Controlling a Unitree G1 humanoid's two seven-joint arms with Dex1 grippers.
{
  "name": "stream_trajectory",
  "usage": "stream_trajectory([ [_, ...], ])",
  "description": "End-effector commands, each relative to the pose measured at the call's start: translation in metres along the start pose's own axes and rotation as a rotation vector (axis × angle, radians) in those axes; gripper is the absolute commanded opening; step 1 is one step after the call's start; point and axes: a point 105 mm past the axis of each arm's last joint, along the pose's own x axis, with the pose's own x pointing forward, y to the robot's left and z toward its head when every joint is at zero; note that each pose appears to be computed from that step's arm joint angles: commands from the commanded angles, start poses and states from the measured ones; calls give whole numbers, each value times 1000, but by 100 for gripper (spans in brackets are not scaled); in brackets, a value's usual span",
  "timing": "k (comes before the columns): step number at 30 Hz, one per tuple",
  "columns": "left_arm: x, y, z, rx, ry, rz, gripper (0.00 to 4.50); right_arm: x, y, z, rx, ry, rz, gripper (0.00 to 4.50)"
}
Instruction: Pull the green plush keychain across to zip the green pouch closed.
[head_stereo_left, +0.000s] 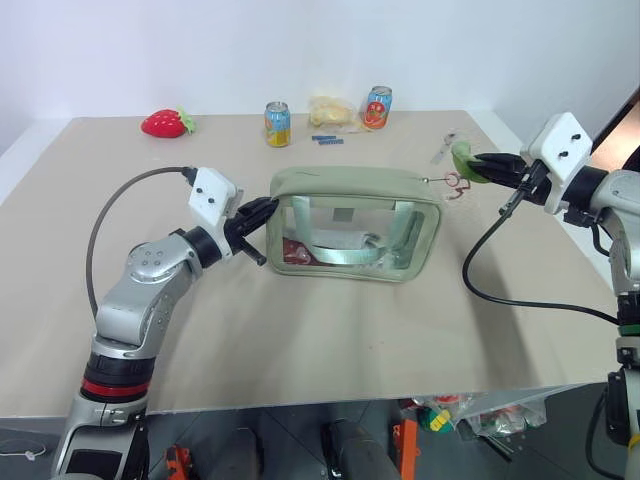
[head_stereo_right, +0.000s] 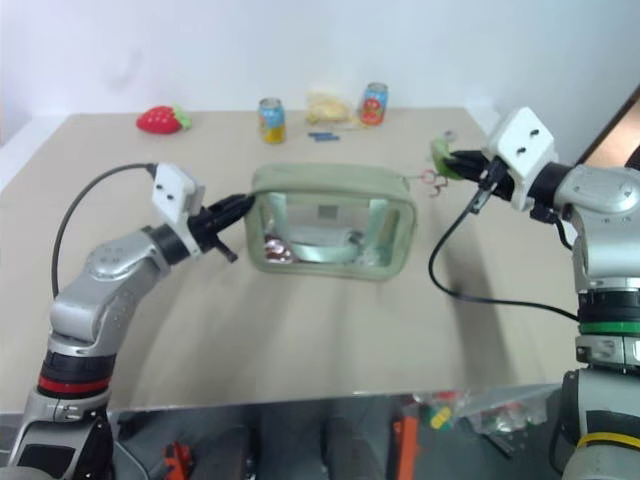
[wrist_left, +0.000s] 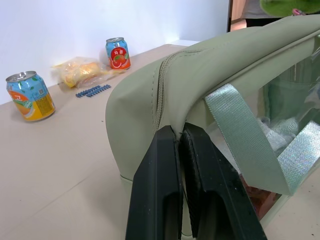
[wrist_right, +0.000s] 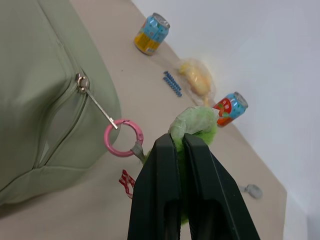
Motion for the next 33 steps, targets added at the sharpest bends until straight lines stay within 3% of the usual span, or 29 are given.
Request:
stream_trajectory([
  [1, -5, 7, 5, 29, -16, 38, 0, -19, -15, -2, -10, 39, -76, 5],
  [10, -3, 5, 7, 35, -23, 28, 0, -2, 49, -25, 94, 97, 29, 5],
  [16, -2, 1, 8, 32, -22, 6, 0, 20, 110, -36, 181, 97, 110, 5],
  [27, -4, -5, 5, -43, -9, -33, 0, 23, 103, -39, 188, 73, 41, 5],
  [29, -5, -3, 6, -71, -16, -31, 72, 23, 94, -35, 239, 40, 17, 0],
  [30, -6, -2, 7, -81, -17, -35, 94, 22, 88, -31, 258, 16, 0, 68],
  [33, -9, 1, 11, -133, -25, -49, 189, 18, 76, -20, 290, -34, -24, 156],
])
